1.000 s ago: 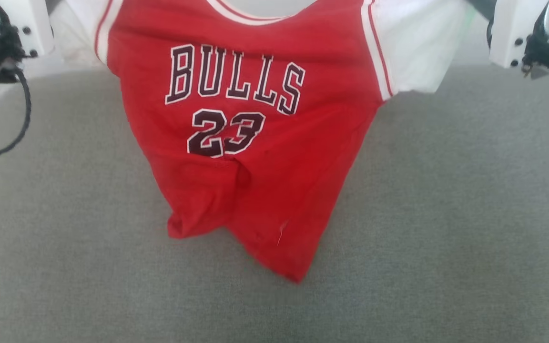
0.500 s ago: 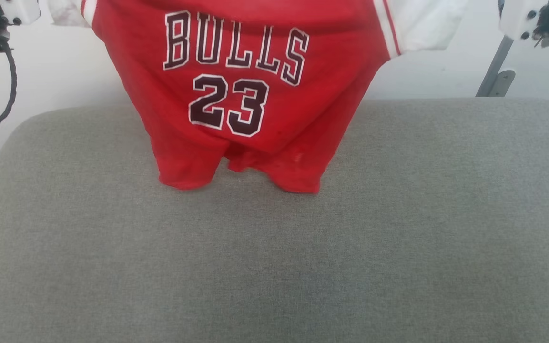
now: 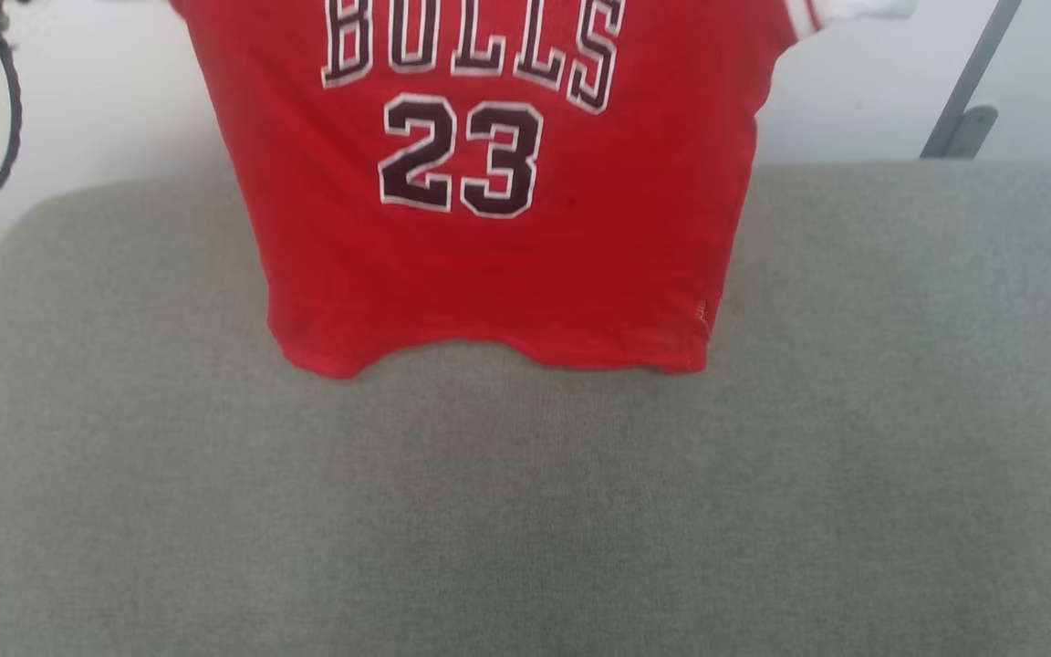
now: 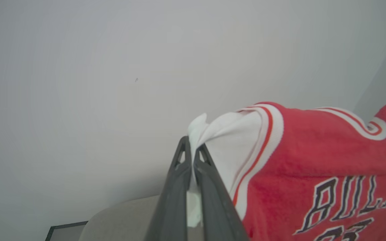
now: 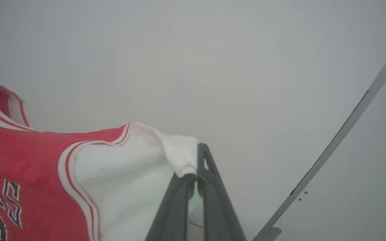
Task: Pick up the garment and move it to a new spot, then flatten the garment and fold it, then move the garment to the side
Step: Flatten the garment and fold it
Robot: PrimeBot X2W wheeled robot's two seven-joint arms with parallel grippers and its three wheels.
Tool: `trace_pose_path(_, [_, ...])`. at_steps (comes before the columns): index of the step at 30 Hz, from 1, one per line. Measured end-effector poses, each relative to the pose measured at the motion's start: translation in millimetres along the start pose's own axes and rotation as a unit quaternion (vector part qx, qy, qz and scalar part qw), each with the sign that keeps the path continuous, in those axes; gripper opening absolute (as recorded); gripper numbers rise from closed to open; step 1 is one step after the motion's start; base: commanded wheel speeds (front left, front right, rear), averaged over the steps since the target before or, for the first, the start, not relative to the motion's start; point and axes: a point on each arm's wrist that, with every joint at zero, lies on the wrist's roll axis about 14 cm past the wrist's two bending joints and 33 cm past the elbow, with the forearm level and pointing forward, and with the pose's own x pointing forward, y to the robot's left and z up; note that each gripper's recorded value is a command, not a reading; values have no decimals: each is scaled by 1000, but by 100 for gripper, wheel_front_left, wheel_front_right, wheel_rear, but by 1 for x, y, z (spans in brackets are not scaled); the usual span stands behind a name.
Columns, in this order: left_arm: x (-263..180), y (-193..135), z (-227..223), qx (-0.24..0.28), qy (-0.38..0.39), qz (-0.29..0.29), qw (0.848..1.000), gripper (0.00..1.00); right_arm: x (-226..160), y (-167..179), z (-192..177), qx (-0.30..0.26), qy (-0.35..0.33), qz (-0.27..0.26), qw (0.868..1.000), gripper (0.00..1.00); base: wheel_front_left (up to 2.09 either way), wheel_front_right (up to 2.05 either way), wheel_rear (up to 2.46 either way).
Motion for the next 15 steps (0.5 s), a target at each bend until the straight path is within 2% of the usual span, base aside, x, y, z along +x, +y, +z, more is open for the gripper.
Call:
trace_pose_path(6, [33,0,6,9,-48,3,999,0,35,-10,-12,-14,-20,-17,1000,0,0,0,0])
trace_pose_path(11, [71,-2,21,6,-108,9,994,0,70,-29,-3,-42,-93,-46,994,0,0,0,0])
trace_pose_path(15, [96,-8,42,19,-195,3,981,0,94,-42,7,-76,-169,-65,981,0,0,0,0])
